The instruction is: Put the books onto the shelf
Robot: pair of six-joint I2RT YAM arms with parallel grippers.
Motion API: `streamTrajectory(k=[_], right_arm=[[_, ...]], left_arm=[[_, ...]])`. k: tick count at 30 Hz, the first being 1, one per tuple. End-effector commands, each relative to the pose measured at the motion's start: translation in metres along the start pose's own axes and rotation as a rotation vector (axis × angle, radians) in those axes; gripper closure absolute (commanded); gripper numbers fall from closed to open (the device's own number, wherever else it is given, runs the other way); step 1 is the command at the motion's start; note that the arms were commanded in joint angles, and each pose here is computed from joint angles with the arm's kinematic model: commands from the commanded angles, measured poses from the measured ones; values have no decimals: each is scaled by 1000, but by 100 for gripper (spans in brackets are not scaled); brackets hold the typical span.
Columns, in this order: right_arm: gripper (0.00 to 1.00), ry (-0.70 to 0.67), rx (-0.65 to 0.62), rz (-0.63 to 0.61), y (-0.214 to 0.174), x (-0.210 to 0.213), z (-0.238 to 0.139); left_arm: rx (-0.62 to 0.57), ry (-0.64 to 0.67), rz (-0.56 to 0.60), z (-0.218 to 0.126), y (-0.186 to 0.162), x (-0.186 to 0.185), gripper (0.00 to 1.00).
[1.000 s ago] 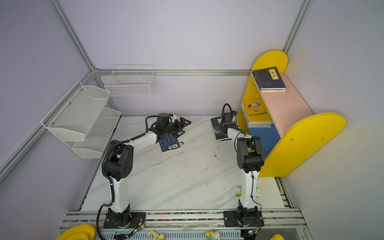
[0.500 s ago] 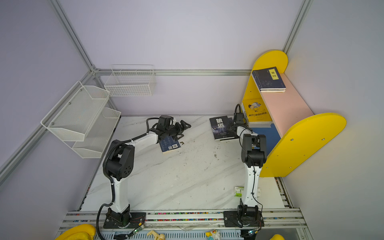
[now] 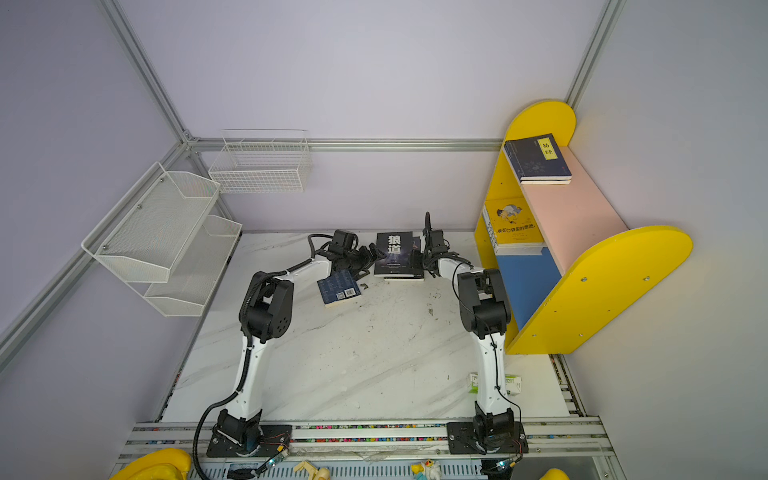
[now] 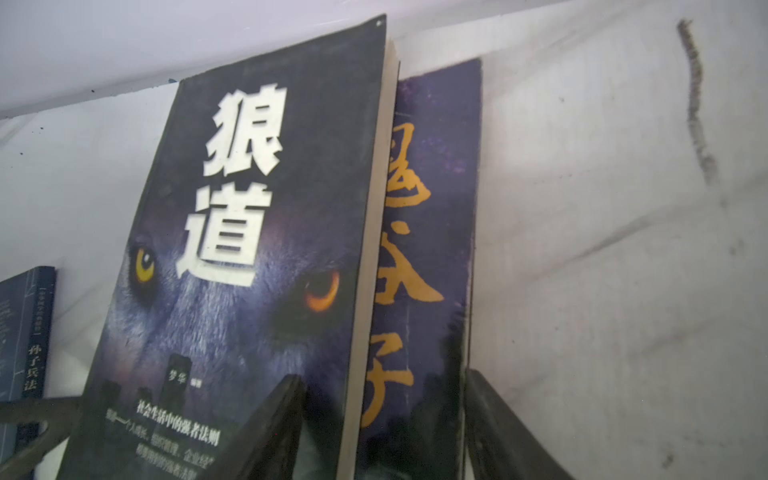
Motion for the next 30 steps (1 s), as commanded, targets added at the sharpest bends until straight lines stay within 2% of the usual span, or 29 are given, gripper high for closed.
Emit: streamTrajectory(k=[1,4,9,14,19,24,27,30], right_arm=[[34,-90,92,40,-17,-12,1],[34,-140,41,59,-4,-8,-10],[35,-306,-56,140,17,-10,-29],[37,-91,-107,120,23,17,-25],[39,-82,-44,75,6,43,-5],[42,25,-28,93,-6,59,3],[44,110,-6,89,-16,70,9],[45,131,23,99,-27,73,14]], left_arm=[[-79,-37,91,-3,21,-25,0],[-36,-68,67,10,21,-23,3],[-3,-91,63,19,14,-22,4],[26,-118,38,19,9,-19,5],[87,-149,2,22,3,-15,5],[137,-215,-21,23,-3,-18,6],[173,-288,-47,21,-5,-24,10],[184,-356,-57,14,-6,-32,18]])
Point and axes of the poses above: each gripper's point midway between its finger pads, its own z axis out along the fingers, its own x axis along the line the jaws close on, y = z × x, the point moved 10 cm from there along -z, back along the fingers, and after that the axes turned 11 degrees about -z, right-handed, at the moved point
